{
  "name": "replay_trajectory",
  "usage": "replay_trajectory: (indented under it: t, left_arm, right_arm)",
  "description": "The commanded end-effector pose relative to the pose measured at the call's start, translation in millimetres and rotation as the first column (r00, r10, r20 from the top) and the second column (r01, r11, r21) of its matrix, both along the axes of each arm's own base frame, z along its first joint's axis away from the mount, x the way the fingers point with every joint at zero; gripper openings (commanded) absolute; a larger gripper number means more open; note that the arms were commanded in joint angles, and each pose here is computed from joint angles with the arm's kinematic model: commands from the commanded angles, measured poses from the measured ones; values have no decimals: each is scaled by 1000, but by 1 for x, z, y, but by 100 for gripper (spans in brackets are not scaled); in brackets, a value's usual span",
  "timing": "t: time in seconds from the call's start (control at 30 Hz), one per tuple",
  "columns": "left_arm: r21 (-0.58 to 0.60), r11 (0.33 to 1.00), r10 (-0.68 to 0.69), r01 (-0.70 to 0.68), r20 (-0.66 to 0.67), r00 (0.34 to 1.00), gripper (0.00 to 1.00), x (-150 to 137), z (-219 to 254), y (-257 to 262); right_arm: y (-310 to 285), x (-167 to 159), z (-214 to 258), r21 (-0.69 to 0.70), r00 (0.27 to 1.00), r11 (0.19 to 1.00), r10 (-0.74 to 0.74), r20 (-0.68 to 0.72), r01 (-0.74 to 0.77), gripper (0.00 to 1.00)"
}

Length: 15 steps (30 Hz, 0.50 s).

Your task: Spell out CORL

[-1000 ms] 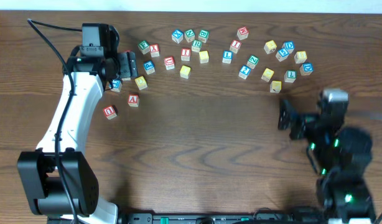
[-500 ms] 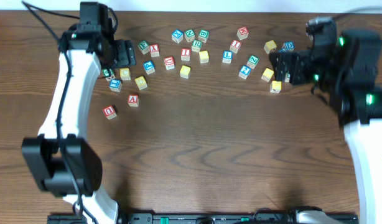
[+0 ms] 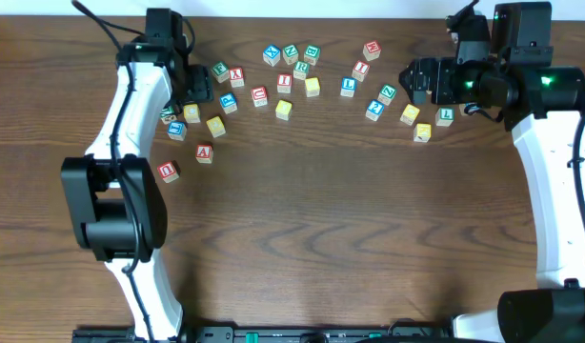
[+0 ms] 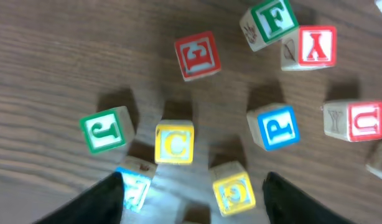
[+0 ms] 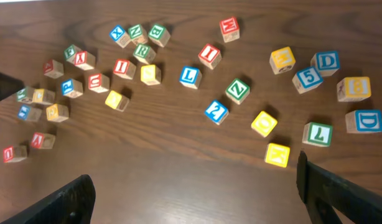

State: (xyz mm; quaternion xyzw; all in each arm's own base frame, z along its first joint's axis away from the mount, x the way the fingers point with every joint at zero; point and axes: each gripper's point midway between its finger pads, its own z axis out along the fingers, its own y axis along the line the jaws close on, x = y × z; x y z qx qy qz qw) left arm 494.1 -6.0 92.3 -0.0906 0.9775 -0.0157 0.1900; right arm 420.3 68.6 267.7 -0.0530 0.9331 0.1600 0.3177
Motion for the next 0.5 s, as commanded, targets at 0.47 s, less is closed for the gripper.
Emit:
replay_trajectory:
  t: [0.47]
  left_arm:
    - [84, 995, 63, -59, -43, 997, 61, 15, -53, 15]
  right_arm:
    - [-1, -4, -2, 2, 1000, 1000, 13, -25, -12, 99]
